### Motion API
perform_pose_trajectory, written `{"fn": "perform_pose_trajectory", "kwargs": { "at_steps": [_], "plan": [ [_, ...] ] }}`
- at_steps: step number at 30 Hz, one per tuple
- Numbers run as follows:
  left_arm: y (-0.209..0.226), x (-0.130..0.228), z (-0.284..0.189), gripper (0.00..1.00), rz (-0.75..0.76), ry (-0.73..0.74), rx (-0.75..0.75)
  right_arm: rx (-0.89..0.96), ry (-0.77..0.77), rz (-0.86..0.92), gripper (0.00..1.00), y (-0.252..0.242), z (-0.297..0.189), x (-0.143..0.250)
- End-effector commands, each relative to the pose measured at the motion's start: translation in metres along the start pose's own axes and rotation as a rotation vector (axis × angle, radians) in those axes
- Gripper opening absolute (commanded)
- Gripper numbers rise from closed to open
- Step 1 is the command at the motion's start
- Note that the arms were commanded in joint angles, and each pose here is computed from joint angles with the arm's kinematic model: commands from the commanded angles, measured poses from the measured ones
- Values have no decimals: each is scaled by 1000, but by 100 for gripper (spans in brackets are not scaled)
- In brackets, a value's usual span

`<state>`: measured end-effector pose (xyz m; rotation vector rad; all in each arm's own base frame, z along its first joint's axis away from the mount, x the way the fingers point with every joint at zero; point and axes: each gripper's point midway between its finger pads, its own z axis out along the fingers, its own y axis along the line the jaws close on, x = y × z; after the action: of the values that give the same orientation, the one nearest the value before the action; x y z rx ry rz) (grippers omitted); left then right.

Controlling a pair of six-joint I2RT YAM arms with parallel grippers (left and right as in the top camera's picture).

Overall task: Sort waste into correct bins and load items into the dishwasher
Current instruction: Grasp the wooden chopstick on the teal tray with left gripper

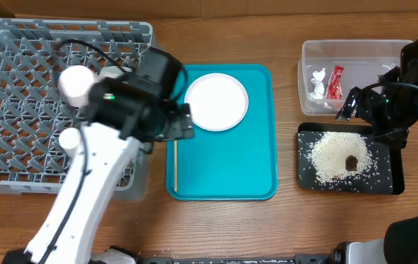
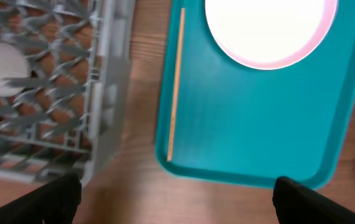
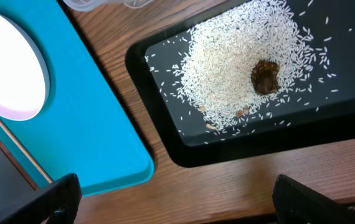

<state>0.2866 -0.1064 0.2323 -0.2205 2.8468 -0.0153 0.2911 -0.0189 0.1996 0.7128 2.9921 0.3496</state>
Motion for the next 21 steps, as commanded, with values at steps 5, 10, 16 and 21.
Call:
{"fn": "perform_pose_trajectory", "kwargs": {
  "at_steps": [5,10,16,21],
  "plan": [
    [-16,35,92,97,-17,163,-12,-1,-23,-11,100,0,-5,-2],
    [-15,47,135,92,39,217,-44,-1,-23,-11,100,0,-5,-2],
    [-17,57,175,91,123,294,-80,-1,-23,-11,100,0,-5,-2],
    [-12,71,203,92,135,382,-129,-1,-23,-10,100,0,-5,-2]
  ]
}}
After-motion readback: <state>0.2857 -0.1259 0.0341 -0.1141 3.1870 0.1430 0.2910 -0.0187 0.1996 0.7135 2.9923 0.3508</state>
